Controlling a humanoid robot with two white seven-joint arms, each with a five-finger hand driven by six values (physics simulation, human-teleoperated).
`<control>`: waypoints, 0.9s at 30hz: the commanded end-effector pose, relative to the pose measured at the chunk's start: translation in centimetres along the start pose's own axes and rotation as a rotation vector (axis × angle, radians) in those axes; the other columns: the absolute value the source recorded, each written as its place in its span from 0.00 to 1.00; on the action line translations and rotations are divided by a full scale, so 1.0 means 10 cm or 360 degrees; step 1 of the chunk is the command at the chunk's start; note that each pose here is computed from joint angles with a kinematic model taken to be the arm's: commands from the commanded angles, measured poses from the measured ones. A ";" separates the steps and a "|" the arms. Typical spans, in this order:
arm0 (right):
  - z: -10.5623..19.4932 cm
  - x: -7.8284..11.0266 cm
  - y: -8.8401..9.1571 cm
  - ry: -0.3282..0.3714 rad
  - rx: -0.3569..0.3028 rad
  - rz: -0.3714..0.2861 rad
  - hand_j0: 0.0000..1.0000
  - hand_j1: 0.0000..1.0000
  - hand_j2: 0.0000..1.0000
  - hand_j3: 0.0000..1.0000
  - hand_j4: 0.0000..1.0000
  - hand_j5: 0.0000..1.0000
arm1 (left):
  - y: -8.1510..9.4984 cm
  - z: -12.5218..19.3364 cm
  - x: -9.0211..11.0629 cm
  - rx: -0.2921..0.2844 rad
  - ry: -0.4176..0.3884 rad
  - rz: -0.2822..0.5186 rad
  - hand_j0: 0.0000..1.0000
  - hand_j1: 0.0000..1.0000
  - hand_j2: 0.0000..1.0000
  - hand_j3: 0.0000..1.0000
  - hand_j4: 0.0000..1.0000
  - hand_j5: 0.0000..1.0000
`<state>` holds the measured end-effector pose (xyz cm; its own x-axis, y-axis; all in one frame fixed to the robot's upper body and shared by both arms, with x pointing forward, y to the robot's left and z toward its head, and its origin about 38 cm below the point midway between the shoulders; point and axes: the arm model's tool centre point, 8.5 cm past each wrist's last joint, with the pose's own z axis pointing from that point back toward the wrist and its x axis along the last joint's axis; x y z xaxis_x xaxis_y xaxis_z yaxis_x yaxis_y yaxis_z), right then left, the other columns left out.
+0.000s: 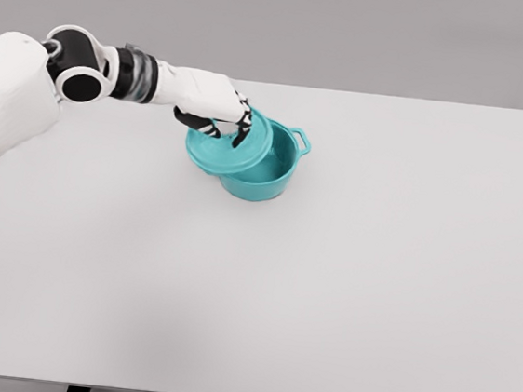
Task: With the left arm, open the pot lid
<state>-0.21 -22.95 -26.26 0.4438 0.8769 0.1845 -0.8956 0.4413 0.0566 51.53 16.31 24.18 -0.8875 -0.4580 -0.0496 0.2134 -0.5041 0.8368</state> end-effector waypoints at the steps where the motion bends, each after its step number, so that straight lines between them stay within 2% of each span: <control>1: 0.00 0.00 0.00 0.0000 0.0000 0.0000 1.00 1.00 1.00 1.00 1.00 1.00 | -0.09 0.20 -0.13 -0.0017 0.0051 0.0010 0.44 0.44 0.44 0.44 0.44 0.44; 11: 0.00 0.00 0.00 0.0000 0.0000 0.0000 1.00 1.00 1.00 1.00 1.00 1.00 | -0.49 0.82 -0.49 -0.0133 0.0260 0.0050 0.43 0.43 0.43 0.43 0.43 0.43; 17: 0.00 0.00 0.00 0.0000 0.0000 0.0000 1.00 1.00 1.00 1.00 1.00 1.00 | -0.56 0.82 -0.51 -0.0206 0.0297 -0.0003 0.43 0.43 0.43 0.43 0.43 0.43; 21: 0.00 0.00 0.00 0.0000 0.0000 0.0000 1.00 1.00 1.00 1.00 1.00 1.00 | -0.59 0.69 -0.45 -0.0223 0.0257 -0.0002 0.44 0.44 0.44 0.44 0.44 0.44; 24: 0.00 0.00 0.00 0.0000 0.0000 0.0000 1.00 1.00 1.00 1.00 1.00 1.00 | -0.58 0.52 -0.37 -0.0250 0.0227 -0.0049 0.44 0.44 0.44 0.44 0.44 0.44; 27: 0.00 0.00 0.00 0.0000 0.0000 0.0000 1.00 1.00 1.00 1.00 1.00 1.00 | -0.59 0.49 -0.35 -0.0254 0.0216 -0.0050 0.47 0.47 0.47 0.47 0.47 0.47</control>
<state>-0.21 -22.95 -26.26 0.4438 0.8769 0.1845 -0.8956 0.4413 0.0566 51.35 24.93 22.16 -0.8311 -0.5342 -0.1546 0.2622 -0.6216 0.7382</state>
